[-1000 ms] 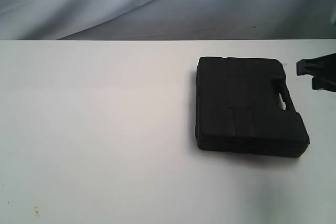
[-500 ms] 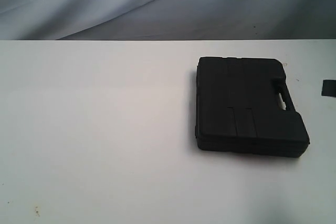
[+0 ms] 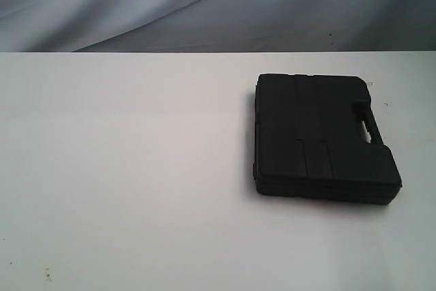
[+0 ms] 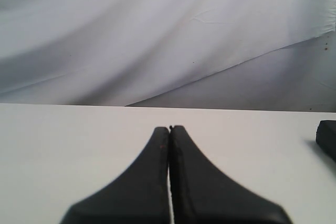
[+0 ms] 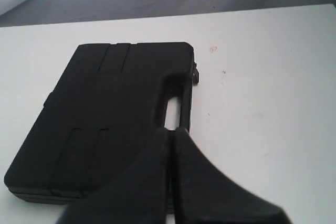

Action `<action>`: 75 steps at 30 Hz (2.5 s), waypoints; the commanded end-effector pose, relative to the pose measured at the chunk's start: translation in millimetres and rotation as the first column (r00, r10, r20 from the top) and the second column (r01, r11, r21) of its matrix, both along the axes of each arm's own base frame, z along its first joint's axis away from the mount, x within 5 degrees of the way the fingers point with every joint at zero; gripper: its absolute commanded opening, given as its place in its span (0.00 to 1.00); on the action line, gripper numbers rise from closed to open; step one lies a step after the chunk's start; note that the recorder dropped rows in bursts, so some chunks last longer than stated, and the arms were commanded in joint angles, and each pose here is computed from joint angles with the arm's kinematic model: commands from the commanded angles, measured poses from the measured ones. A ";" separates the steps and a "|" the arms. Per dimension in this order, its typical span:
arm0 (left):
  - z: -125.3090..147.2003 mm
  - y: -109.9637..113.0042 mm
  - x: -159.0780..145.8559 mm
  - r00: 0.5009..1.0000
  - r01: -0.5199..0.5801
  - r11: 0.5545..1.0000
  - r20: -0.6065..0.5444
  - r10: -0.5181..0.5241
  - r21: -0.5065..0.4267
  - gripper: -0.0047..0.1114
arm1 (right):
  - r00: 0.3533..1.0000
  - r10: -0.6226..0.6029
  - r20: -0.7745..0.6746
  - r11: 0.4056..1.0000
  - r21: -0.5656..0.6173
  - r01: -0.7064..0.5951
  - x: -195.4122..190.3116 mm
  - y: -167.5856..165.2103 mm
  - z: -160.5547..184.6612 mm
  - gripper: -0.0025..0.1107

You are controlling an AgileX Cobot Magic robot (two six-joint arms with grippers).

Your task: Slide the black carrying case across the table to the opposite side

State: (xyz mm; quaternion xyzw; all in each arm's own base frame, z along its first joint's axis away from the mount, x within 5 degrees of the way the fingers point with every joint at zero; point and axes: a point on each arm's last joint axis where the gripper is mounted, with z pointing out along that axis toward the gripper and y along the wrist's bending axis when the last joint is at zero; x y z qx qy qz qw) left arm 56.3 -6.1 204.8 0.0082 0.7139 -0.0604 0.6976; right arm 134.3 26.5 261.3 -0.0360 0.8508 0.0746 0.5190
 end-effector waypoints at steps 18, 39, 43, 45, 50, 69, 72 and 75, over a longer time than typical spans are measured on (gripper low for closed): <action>-1.2 0.2 -0.2 1.000 -0.002 1.000 0.002 0.002 -0.002 0.04 | 0.954 0.023 0.300 0.999 0.035 -0.035 -52.1 -9.2 -41.8 0.02; -1.2 0.2 -0.2 1.000 -0.002 1.000 0.002 0.002 -0.002 0.04 | 0.901 0.026 0.433 0.999 0.029 -0.043 -79.1 -14.8 -57.9 0.02; -1.2 0.2 -0.2 1.000 -0.002 1.000 0.002 0.002 -0.002 0.04 | 0.902 0.027 0.432 0.998 0.033 -0.046 -79.1 -14.5 -58.0 0.02; -1.2 0.2 -0.2 1.000 -0.002 1.000 0.002 0.002 -0.002 0.04 | 0.900 0.036 0.434 0.999 0.021 -0.050 -79.2 -14.2 -57.9 0.02; -1.2 0.2 -0.2 1.000 -0.002 1.000 0.002 0.002 -0.002 0.04 | 0.900 0.038 0.434 0.999 0.017 -0.050 -79.2 -14.2 -57.9 0.02; -1.2 0.2 -0.2 1.000 -0.002 1.000 0.002 0.002 -0.002 0.04 | 0.906 0.042 0.421 0.999 0.008 -0.050 -79.2 -14.2 -59.5 0.02; -1.2 0.2 -0.2 1.000 -0.002 1.000 0.002 0.002 -0.002 0.04 | 0.906 0.041 0.420 0.999 0.009 -0.050 -79.2 -14.2 -59.5 0.02; -1.2 0.2 -0.2 1.000 -0.002 1.000 0.002 0.002 -0.002 0.04 | 0.906 0.041 0.420 0.999 0.009 -0.050 -79.2 -14.2 -59.5 0.02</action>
